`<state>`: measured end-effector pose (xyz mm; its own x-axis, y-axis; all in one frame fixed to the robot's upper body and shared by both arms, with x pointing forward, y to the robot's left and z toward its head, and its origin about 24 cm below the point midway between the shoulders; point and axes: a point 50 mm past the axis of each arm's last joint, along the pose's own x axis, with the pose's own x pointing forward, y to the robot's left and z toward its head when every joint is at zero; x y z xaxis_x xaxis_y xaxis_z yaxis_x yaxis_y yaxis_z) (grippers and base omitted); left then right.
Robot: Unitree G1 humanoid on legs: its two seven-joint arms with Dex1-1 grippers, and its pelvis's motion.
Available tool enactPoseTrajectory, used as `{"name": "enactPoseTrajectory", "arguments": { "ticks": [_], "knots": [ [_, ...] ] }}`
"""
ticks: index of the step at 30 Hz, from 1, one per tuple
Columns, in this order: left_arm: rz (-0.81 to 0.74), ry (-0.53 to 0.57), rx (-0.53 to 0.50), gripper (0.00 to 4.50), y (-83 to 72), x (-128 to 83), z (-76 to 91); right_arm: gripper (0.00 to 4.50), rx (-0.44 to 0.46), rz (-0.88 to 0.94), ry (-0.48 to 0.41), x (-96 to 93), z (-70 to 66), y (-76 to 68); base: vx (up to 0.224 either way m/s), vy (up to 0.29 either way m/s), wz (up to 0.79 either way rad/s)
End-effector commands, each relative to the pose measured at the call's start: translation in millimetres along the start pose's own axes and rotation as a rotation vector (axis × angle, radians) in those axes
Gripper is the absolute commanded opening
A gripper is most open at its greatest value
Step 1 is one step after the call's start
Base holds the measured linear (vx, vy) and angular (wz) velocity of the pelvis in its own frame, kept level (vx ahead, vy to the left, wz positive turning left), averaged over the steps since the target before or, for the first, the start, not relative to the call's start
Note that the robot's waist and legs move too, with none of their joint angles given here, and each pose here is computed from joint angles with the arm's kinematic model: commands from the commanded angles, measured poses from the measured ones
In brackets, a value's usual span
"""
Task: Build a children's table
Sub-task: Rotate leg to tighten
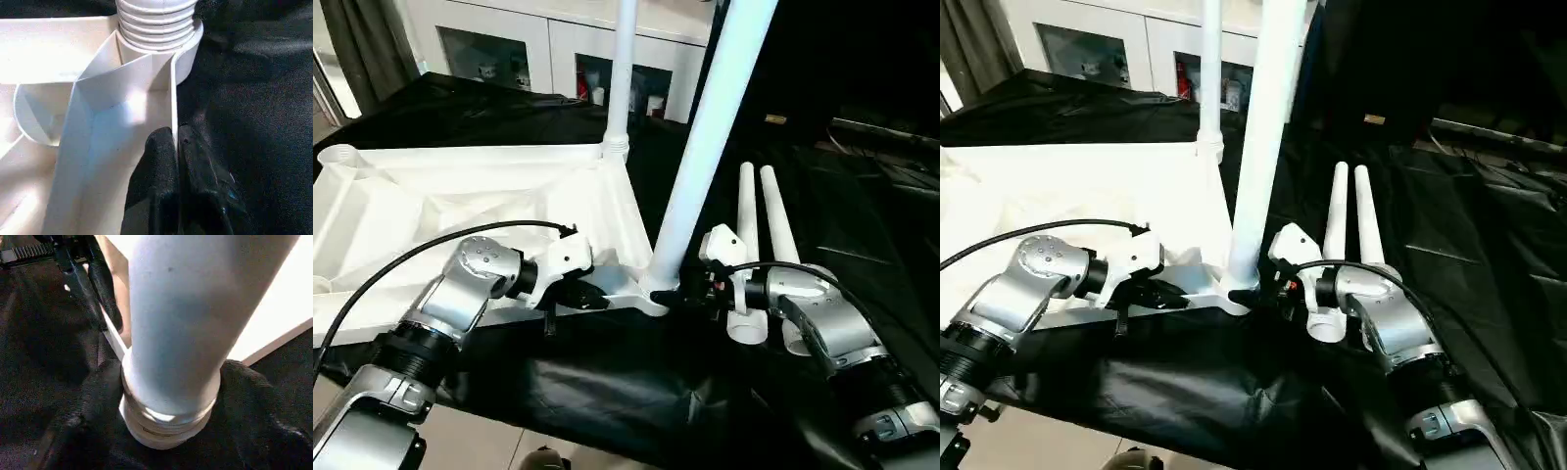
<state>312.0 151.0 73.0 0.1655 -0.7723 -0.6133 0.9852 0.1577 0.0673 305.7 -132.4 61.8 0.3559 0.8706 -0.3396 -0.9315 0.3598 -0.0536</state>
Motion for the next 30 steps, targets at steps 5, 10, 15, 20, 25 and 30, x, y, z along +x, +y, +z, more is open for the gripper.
{"name": "enactPoseTrajectory", "arguments": {
  "ticks": [5,10,15,20,25,30],
  "knots": [
    [-0.006,-0.037,0.066,0.00,2.0,2,15.5,2.73,0.030,-0.020,0.015,3.2,-5.5,-0.3,0.000,0.000,0.00],
    [0.099,-0.055,0.001,0.00,9.8,5,16.2,2.72,0.127,-0.172,-0.028,15.1,-10.1,-5.5,0.000,0.000,0.00],
    [0.213,-0.052,-0.057,0.00,15.3,17,19.6,2.72,0.249,-0.404,-0.033,34.0,-16.5,-14.2,0.000,0.000,0.00],
    [0.248,-0.074,-0.119,0.00,5.5,47,29.5,2.72,0.414,-0.662,-0.009,56.6,-19.7,-21.9,0.000,0.000,0.00],
    [0.244,-0.098,-0.150,0.00,-7.9,79,43.8,2.72,0.446,-0.700,-0.015,83.0,-5.6,-16.7,0.000,0.000,0.00],
    [0.285,-0.095,-0.157,0.00,-5.4,83,46.3,2.72,0.420,-0.672,-0.023,90.5,0.3,-14.3,0.000,0.000,0.00]
  ]
}}
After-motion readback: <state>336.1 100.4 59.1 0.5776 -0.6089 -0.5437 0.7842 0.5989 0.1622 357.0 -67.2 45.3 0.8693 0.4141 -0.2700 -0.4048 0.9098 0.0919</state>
